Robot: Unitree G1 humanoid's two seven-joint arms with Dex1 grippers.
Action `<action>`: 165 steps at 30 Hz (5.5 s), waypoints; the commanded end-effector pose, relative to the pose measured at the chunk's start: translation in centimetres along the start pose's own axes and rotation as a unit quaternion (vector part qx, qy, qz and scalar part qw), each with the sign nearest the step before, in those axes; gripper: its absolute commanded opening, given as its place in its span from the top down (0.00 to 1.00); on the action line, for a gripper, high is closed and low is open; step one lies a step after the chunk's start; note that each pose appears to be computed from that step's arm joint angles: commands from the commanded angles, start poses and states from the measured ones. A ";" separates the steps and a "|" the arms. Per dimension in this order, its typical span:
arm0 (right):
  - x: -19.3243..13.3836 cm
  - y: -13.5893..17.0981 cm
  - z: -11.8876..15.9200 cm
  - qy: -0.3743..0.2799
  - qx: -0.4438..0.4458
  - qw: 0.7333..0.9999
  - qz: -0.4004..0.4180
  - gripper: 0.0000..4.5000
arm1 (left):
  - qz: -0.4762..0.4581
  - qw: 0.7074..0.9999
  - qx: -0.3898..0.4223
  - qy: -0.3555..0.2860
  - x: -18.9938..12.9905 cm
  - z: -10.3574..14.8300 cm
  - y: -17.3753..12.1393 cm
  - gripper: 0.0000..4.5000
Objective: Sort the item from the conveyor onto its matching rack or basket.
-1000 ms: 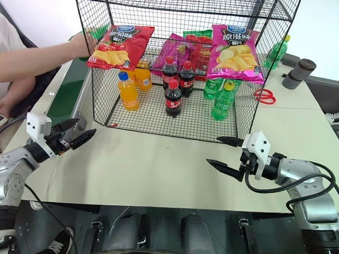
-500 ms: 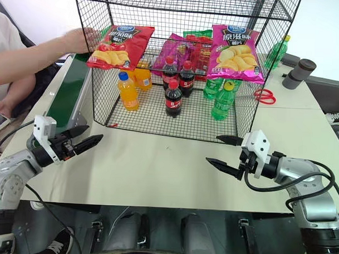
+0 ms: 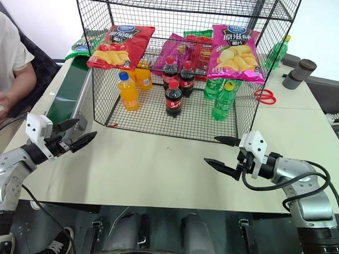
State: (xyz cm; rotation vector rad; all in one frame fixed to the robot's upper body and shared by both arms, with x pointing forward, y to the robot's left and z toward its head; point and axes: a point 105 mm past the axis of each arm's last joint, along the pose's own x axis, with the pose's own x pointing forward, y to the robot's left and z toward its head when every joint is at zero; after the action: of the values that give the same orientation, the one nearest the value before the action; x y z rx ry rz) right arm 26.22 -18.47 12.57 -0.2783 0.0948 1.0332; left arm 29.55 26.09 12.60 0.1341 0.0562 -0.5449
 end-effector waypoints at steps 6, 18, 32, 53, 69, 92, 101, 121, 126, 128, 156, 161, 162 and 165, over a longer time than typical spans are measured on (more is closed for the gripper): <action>0.2 -0.1 1.1 -0.014 -0.031 0.999 0.001 0.10 | -0.010 0.999 0.024 -0.029 -0.1 1.3 -0.2 0.00; 3.4 2.4 3.2 -0.097 0.057 0.991 0.078 0.05 | 0.038 0.980 0.194 -0.024 -1.3 1.8 1.0 0.00; 11.1 5.4 4.1 -0.109 0.031 0.972 0.205 0.05 | 0.163 0.898 0.406 0.051 -6.9 0.2 2.5 0.00; 12.8 6.1 3.6 -0.091 -0.009 0.963 0.254 0.05 | 0.183 0.798 0.557 0.140 -8.3 0.1 3.7 0.00; 12.7 5.4 4.1 -0.097 -0.014 0.966 0.240 0.05 | 0.199 0.793 0.550 0.169 -9.0 -0.4 4.3 0.00; 12.4 5.0 3.7 -0.088 -0.018 0.971 0.220 0.05 | 0.183 0.803 0.543 0.165 -7.9 -0.6 4.0 0.00; 12.3 5.0 3.8 -0.090 -0.017 0.973 0.212 0.05 | 0.191 0.802 0.541 0.166 -8.1 -0.5 4.7 0.00; 12.4 4.9 3.8 -0.089 -0.019 0.975 0.204 0.05 | 0.189 0.806 0.537 0.161 -7.6 -0.7 4.7 0.00; 12.3 4.7 3.7 -0.088 -0.023 0.976 0.198 0.02 | 0.184 0.809 0.534 0.161 -7.5 -0.9 4.7 0.06; 12.3 4.6 3.8 -0.088 -0.024 0.976 0.197 0.00 | 0.182 0.813 0.529 0.161 -7.5 -1.1 4.7 0.21; 9.4 1.9 3.2 -0.074 -0.010 0.983 0.165 0.00 | -0.134 0.982 0.129 -0.016 -5.9 4.9 -7.2 0.99; 5.6 1.6 3.2 -0.068 0.060 0.978 0.187 0.00 | -0.251 0.966 -0.026 -0.045 -4.8 6.9 -10.7 0.99; 5.0 1.6 3.1 -0.062 0.063 0.978 0.188 0.00 | -0.275 0.958 -0.059 -0.047 -4.6 7.1 -11.3 0.99; 3.4 1.7 4.1 -0.072 0.111 0.972 0.196 0.00 | -0.344 0.928 -0.127 -0.059 -4.0 8.3 -12.9 0.99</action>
State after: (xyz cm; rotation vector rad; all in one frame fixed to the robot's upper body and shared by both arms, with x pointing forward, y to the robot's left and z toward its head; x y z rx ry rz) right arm 26.95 -13.84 13.23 -0.0164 0.1953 1.3814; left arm 20.29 17.28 18.92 -0.0917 0.0505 -1.1459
